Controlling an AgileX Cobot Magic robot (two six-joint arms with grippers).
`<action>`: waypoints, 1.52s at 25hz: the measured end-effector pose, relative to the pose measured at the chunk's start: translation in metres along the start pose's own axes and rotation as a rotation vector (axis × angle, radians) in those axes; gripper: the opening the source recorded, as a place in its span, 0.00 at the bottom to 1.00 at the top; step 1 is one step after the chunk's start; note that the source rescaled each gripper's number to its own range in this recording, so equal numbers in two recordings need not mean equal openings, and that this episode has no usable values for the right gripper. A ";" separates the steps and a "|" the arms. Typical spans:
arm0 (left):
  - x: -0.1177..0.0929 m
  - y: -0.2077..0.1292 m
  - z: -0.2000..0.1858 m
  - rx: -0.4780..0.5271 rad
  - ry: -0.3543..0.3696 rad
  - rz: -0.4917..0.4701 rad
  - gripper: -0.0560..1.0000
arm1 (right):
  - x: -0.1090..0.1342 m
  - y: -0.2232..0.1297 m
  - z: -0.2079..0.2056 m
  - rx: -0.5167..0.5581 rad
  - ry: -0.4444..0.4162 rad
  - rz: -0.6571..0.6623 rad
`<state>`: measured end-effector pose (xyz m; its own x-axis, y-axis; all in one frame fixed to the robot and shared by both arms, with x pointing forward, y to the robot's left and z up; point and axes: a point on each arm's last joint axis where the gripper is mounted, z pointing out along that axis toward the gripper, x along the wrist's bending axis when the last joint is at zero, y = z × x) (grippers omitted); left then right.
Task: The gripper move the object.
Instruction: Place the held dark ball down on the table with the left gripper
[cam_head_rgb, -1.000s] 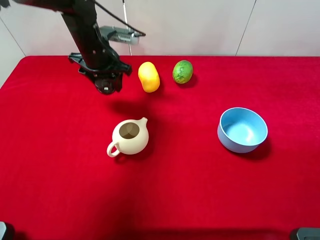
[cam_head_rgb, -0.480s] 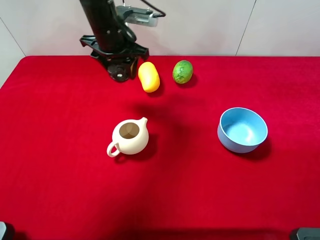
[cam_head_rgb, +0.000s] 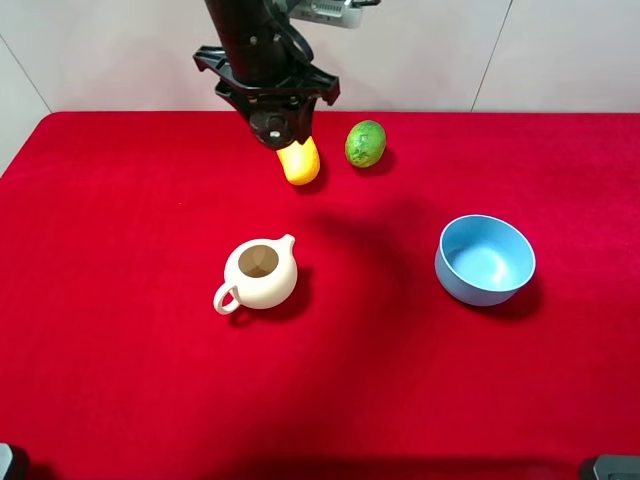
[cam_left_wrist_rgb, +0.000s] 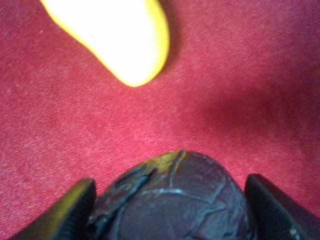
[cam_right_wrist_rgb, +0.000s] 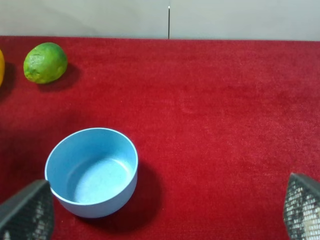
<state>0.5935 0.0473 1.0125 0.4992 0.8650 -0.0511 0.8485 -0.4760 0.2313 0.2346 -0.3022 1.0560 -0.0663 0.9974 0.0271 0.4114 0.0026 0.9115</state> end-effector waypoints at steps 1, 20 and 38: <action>-0.002 0.000 0.000 -0.002 -0.002 0.003 0.06 | 0.000 0.000 0.000 0.000 0.000 0.000; -0.067 0.017 0.027 -0.026 -0.019 0.136 0.06 | 0.000 0.000 0.000 0.000 0.000 0.000; -0.113 0.011 0.062 -0.030 -0.047 0.260 0.05 | 0.000 0.000 0.000 0.000 0.000 0.000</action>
<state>0.5576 -0.0659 0.9606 0.7080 0.7055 -0.0312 0.6853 -0.6757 0.2717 0.2346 -0.3022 1.0560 -0.0663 0.9974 0.0271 0.4114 0.0026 0.9115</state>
